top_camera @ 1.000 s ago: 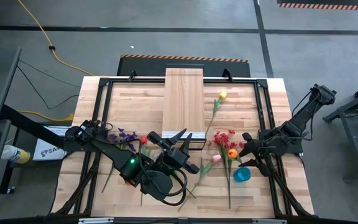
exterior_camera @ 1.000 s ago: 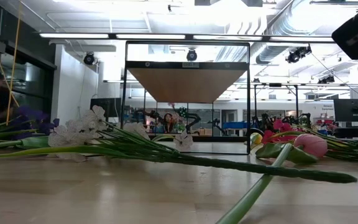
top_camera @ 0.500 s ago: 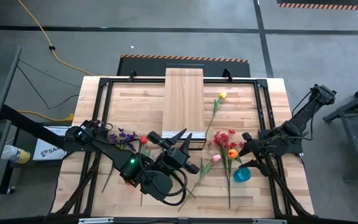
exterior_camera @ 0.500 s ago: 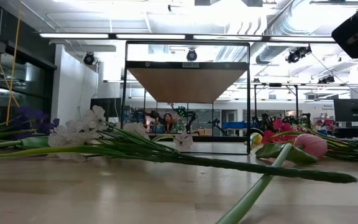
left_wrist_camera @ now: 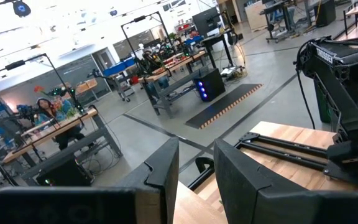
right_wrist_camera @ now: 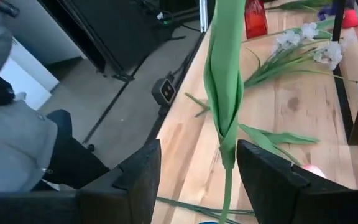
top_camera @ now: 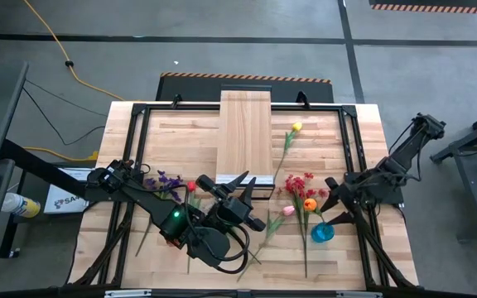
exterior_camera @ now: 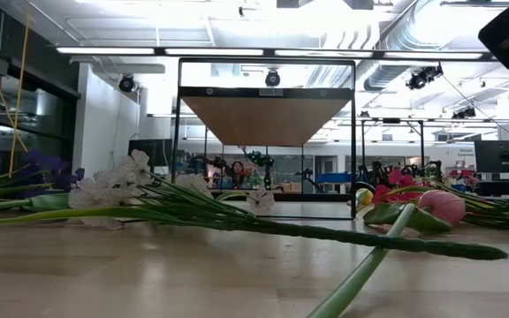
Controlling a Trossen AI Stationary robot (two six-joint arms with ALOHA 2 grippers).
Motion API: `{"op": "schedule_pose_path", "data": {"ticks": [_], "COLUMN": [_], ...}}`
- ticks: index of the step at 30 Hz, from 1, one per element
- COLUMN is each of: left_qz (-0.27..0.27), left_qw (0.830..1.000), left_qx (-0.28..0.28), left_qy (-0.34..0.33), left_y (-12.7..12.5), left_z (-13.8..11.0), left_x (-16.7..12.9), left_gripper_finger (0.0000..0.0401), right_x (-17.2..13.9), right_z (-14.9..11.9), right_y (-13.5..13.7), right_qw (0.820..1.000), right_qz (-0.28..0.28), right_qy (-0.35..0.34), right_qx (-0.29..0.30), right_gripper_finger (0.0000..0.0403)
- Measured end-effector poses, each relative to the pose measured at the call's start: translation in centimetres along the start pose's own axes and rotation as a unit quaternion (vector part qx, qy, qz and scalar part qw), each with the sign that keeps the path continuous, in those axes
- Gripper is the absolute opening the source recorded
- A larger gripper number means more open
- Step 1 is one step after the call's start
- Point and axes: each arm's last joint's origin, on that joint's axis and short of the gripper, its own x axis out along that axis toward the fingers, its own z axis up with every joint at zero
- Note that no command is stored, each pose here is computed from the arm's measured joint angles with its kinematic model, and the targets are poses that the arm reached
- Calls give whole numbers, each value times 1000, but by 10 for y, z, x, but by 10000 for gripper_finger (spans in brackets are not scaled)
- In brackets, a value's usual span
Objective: Pick and place flowers into a vace then onto a shelf
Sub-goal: Put the purple flowers into the red vase
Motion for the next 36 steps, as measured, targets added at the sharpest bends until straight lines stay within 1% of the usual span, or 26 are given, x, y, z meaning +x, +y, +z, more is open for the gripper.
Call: {"op": "schedule_pose_path", "data": {"ticks": [9,15,21,24,28,33,36], "left_qz": [0,0,-1,-7,-16,-27,-35], "left_qw": [1000,1000,1000,1000,999,999,998], "left_qx": [-1,-2,-2,19,28,30,47], "left_qy": [0,0,0,-3,-6,-11,-14], "left_y": [0,0,0,2,11,31,40], "left_z": [0,0,0,2,13,35,44], "left_x": [0,0,-1,-6,-14,-25,-30], "left_gripper_finger": [134,134,134,134,134,134,134], "right_x": [-12,-20,-26,-28,-29,-29,-29], "right_z": [11,21,28,31,33,33,33], "right_y": [4,8,11,12,14,14,14], "right_qw": [997,990,982,978,975,974,974], "right_qz": [36,64,82,90,99,108,110], "right_qy": [-66,-124,-166,-183,-196,-193,-192], "right_qx": [-6,-20,-33,-37,-44,-46,-46], "right_gripper_finger": [195,201,197,195,197,201,200]}}
